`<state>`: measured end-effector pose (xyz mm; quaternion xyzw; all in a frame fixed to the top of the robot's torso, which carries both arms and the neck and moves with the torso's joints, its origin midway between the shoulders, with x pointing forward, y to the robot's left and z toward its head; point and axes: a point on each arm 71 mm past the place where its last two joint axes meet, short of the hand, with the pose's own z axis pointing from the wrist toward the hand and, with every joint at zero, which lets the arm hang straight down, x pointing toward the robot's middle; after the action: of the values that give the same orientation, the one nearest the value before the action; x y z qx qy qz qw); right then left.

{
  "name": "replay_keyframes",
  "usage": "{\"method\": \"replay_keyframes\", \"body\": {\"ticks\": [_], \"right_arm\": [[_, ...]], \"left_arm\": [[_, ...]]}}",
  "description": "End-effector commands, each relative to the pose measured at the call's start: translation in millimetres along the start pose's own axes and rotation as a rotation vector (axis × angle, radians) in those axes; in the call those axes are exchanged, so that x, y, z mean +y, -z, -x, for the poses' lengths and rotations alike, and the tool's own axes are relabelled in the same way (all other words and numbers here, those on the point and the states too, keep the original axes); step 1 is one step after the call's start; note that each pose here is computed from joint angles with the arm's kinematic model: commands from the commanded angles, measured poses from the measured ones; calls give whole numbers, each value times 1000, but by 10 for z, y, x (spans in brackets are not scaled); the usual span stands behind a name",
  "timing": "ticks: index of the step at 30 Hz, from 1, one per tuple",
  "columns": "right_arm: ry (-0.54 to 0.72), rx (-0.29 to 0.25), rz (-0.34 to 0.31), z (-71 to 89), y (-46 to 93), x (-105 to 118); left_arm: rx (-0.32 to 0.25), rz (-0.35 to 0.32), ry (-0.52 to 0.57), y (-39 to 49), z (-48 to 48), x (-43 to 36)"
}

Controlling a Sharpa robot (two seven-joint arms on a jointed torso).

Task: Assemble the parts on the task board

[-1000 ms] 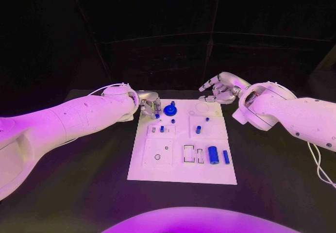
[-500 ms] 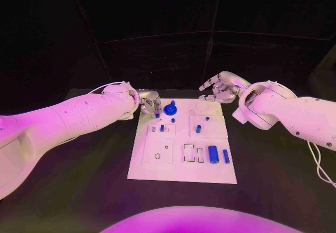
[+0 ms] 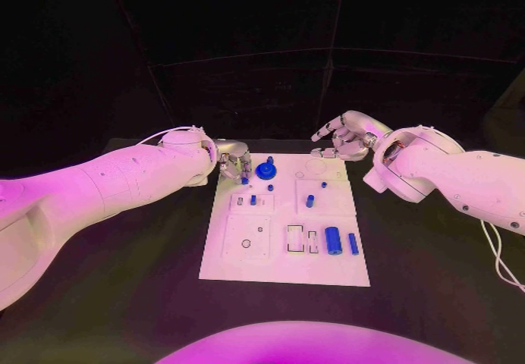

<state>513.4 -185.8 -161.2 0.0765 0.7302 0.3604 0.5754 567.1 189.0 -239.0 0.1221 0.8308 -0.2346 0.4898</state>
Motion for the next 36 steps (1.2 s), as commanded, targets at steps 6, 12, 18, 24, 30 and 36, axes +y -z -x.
{"method": "replay_keyframes", "body": {"ticks": [6,12,18,24,30,36], "right_arm": [[3,3,5,6,1,13],[3,2,4,8,3,9],[3,2,3,11,5,6],[3,2,3,12,5,4],[3,2,3,12,5,3],[4,2,1,15,7,-2]], "left_arm": [[42,6,-15,8,-135,42],[32,6,-14,15,-163,65],[13,6,-14,34,-167,92],[8,2,-13,45,-173,96],[5,8,-13,52,-177,101],[-31,-8,-5,72,-157,104]]}}
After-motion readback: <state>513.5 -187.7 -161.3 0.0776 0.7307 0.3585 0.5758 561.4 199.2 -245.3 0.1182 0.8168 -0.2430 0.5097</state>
